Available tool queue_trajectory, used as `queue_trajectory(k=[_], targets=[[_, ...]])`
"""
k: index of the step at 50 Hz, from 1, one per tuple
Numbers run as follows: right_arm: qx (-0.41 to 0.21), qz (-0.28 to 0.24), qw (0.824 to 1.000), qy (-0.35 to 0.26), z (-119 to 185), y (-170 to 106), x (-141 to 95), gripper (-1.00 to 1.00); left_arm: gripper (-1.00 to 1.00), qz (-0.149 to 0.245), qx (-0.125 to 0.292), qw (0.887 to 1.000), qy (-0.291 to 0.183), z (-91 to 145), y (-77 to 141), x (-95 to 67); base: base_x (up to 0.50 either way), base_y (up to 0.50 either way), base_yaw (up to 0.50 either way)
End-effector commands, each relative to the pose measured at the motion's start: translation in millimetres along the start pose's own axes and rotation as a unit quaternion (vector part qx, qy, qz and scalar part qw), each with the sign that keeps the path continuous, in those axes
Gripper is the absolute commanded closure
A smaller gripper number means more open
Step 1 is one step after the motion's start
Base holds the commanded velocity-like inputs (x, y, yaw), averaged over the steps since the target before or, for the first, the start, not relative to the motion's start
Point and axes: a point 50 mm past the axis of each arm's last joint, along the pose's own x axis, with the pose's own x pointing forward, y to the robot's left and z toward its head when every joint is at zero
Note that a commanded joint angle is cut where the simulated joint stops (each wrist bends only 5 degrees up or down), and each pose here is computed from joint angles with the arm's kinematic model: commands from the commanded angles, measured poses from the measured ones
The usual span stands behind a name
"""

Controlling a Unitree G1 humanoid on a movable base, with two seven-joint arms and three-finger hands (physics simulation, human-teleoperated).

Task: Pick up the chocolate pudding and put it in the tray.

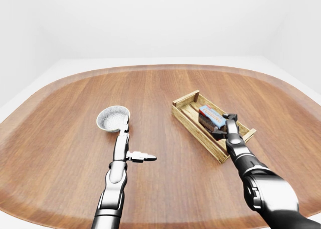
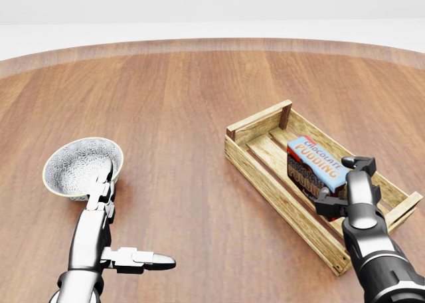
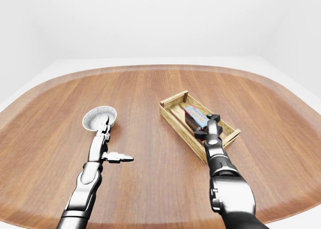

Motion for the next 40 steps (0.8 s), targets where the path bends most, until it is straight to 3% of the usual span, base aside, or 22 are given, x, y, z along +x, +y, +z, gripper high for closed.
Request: queue_trajectory(k=[1, 9, 40], targets=[[0.014, -0.008, 1.000, -0.002, 2.8, -4.3, 1.1, 1.00, -1.00, -0.005, -0.029, 1.000, 0.002, 2.3, 2.7, -0.4, 0.00, 0.00, 0.00], [0.008, -0.009, 1.000, 0.017, -10.9, -1.5, -1.7, 1.00, -1.00, -0.005, -0.029, 1.000, 0.002, 2.3, 2.7, -0.4, 0.00, 0.00, 0.00], [0.000, -0.011, 1.000, 0.027, -18.9, -1.9, -3.4, 1.00, -1.00, -0.004, -0.030, 1.000, 0.003, 1.2, 2.8, 0.0, 0.00, 0.00, 0.00]])
